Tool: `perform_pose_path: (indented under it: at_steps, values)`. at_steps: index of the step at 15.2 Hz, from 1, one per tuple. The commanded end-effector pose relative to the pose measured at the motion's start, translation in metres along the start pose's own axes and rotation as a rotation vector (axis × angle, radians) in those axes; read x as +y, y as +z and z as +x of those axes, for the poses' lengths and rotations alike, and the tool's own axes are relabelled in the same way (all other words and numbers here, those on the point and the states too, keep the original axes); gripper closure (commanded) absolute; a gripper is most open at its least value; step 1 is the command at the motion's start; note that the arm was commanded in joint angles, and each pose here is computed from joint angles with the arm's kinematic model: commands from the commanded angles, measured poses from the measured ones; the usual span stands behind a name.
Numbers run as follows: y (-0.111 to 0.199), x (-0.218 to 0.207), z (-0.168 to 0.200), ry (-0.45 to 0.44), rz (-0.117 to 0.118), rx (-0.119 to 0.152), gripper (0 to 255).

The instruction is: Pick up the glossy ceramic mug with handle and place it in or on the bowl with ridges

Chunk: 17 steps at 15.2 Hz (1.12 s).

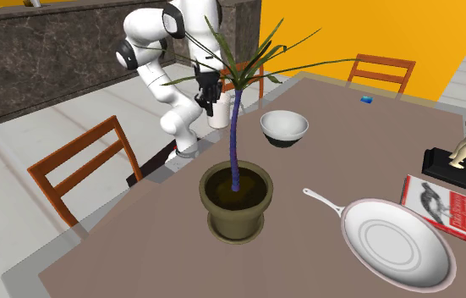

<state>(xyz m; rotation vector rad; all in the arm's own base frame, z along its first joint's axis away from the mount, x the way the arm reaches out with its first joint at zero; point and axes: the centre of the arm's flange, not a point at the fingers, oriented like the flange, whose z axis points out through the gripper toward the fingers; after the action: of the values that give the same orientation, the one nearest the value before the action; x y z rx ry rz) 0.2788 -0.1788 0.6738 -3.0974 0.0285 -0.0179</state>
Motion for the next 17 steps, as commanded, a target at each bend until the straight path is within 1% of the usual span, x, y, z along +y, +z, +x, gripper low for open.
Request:
perform_pose_path:
  at_steps: [1, 6, 17]
  values:
    - [-0.010, -0.001, 0.000, 0.000, 0.000, 0.000, 255]
    - [-0.034, -0.002, 0.000, 0.000, 0.000, 0.000, 255]
    - [-0.040, -0.106, 0.101, 0.000, 0.000, 0.000, 255]
